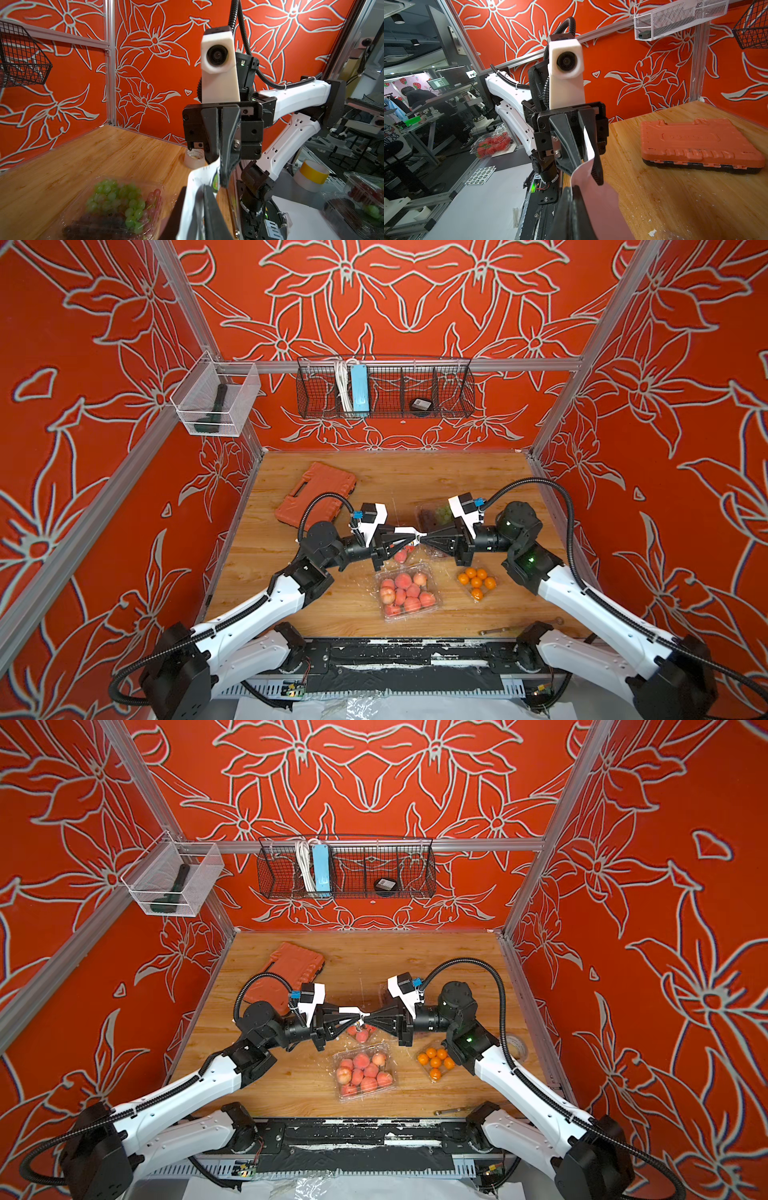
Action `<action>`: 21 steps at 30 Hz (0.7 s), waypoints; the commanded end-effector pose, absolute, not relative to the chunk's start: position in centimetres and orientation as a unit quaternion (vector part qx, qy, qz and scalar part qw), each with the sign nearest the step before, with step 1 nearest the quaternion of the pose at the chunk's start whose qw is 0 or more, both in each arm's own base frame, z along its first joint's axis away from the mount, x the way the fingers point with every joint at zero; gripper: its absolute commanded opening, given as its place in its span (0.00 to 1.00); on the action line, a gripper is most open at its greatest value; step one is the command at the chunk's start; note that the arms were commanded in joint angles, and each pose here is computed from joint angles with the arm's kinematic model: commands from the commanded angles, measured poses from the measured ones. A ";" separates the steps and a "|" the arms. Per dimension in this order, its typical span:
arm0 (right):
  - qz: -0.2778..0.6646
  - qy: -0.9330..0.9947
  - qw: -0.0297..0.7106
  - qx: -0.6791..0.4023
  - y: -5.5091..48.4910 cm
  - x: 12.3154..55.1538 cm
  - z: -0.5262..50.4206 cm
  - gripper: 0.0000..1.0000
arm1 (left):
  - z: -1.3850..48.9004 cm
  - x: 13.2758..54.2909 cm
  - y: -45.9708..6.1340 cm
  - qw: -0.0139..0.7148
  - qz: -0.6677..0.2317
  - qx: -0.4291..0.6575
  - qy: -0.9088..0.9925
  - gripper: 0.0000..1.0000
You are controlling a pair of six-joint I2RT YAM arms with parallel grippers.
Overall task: Label fruit boxes
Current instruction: Adjust the label sticker.
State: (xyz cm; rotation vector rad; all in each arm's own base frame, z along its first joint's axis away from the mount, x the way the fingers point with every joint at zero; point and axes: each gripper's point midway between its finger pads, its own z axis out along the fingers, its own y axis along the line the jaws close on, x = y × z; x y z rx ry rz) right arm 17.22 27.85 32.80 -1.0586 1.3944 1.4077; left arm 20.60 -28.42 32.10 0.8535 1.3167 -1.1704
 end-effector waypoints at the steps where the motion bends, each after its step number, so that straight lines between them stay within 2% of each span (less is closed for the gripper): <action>1: 0.565 0.546 0.435 -0.439 28.0 16.8 32.9 0.00 | 32.9 20.2 -28.2 0.564 -0.501 0.368 0.543 0.20; 7: 0.562 0.551 0.436 -0.437 28.1 17.1 32.7 0.00 | 32.5 20.1 -28.2 0.563 -0.501 0.367 0.545 0.32; 16: 0.558 0.555 0.440 -0.434 28.1 17.3 32.7 0.00 | 32.5 19.9 -28.3 0.558 -0.506 0.371 0.543 0.35; 21: 0.557 0.557 0.440 -0.431 28.1 17.5 32.7 0.00 | 32.5 19.4 -28.3 0.552 -0.512 0.380 0.537 0.42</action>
